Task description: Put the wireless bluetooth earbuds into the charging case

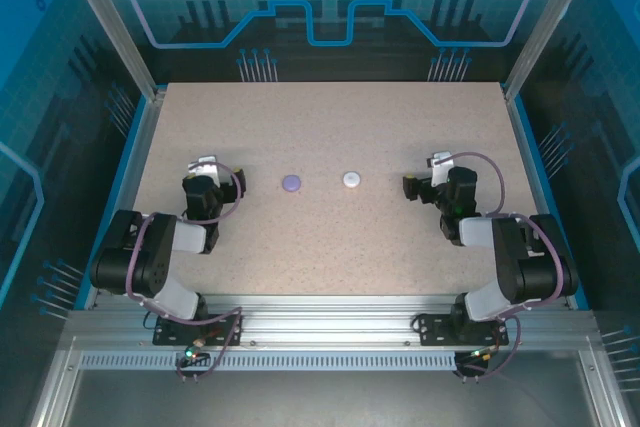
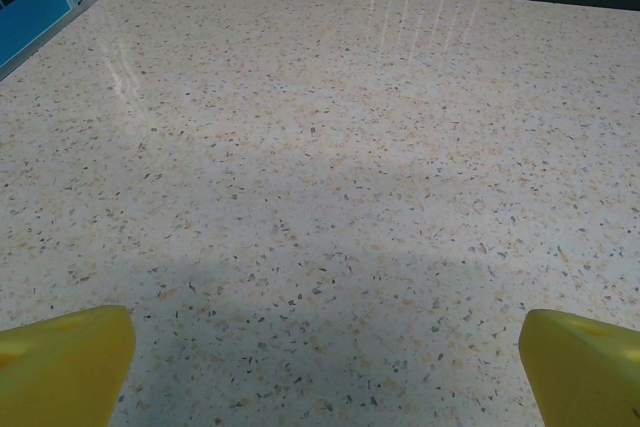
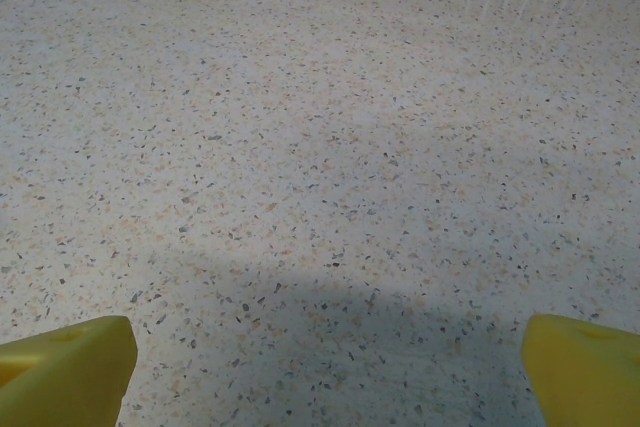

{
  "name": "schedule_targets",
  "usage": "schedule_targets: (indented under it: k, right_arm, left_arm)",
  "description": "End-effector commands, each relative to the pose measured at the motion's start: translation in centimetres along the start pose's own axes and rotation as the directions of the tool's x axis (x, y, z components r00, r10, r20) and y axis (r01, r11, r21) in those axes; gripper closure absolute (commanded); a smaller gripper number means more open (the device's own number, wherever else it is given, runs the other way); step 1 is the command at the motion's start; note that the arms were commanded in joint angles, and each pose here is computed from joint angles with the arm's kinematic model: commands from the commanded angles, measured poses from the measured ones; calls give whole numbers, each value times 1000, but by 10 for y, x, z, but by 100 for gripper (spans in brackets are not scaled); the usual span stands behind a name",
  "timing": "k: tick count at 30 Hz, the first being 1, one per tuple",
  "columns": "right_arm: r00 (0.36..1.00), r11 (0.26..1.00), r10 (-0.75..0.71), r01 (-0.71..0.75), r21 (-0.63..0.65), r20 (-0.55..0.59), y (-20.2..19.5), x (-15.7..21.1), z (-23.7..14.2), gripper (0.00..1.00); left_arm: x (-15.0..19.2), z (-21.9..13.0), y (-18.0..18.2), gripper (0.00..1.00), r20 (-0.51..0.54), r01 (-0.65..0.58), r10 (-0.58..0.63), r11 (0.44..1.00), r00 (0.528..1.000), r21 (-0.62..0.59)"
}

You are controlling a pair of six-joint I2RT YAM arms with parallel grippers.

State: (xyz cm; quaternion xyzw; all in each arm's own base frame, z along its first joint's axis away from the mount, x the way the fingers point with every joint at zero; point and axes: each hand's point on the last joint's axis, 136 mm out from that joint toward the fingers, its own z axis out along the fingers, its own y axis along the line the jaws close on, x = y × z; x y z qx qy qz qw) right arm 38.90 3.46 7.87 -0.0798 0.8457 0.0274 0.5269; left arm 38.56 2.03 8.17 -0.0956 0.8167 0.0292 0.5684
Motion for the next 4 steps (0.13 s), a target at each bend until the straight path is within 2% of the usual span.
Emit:
schedule_targets:
  k: [1, 4]
  right_arm:
    - [999, 1000, 6, -6, -2, 51, -3, -17, 1, 0]
    - [999, 1000, 7, -7, -2, 53, -3, -17, 0, 0]
  left_arm:
    - [-18, 1, -3, 1, 55, 6, -7, 1000, 998, 20]
    - [-17, 1, -3, 1, 56, 3, -4, 1000, 998, 19]
